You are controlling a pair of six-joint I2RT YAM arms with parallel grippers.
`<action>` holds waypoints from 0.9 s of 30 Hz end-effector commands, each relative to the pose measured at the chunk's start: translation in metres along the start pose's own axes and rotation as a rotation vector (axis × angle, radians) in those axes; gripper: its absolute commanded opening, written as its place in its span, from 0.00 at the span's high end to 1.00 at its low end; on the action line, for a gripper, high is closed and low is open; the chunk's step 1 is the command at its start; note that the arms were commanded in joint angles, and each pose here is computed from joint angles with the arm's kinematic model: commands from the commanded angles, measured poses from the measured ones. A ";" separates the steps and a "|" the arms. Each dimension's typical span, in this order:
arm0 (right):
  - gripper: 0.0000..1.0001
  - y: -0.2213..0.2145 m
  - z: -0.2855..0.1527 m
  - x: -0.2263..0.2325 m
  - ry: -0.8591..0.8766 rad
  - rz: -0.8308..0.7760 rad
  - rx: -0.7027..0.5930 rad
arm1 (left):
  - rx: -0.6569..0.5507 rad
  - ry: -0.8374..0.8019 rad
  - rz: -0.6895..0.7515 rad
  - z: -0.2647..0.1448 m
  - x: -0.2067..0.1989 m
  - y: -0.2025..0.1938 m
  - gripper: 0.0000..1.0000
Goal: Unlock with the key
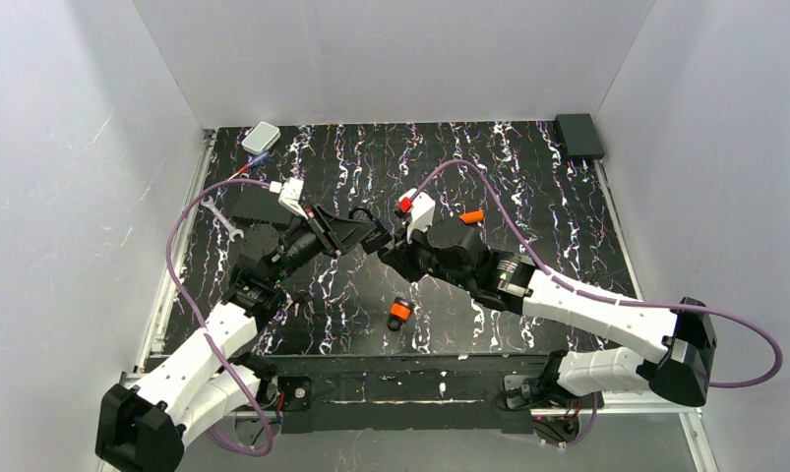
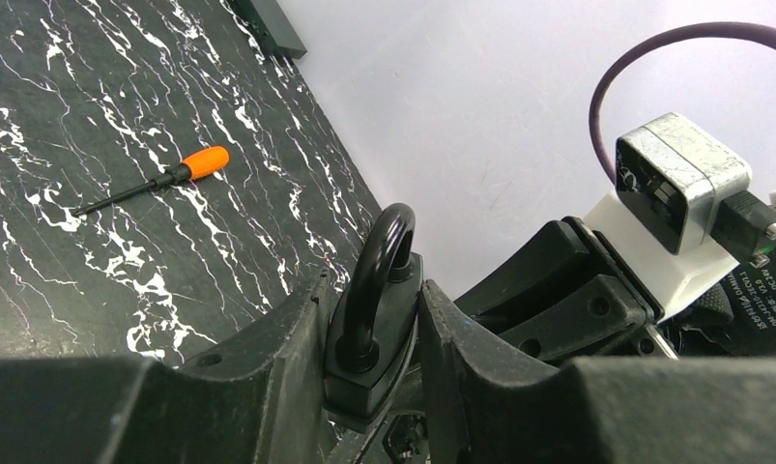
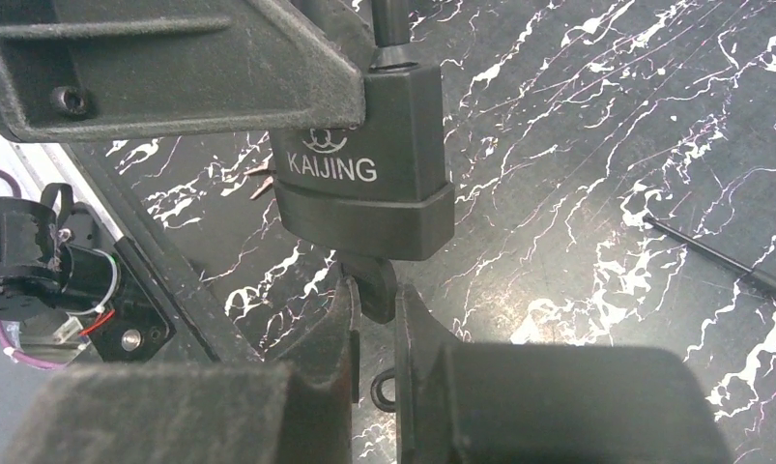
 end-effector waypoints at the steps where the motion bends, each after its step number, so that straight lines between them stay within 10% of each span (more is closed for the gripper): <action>1: 0.99 0.063 -0.009 0.025 0.095 -0.048 -0.256 | 0.047 0.030 -0.032 -0.003 0.000 -0.012 1.00; 9: 0.30 0.055 -0.030 0.024 0.379 0.025 -0.201 | -0.002 -0.055 -0.028 -0.008 -0.029 0.014 1.00; 27: 0.26 0.023 -0.051 0.003 0.542 0.104 -0.090 | -0.045 -0.151 -0.029 -0.018 -0.059 0.036 1.00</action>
Point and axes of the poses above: each gripper's point midway between its finger pads, its own z axis out along the fingers, its own x axis along the line the jaws close on, y = z × x, the point moved 3 cm from there along -z, back along the fingers, and after that the axes turned 14 degrees about z, right-handed, at the moved point
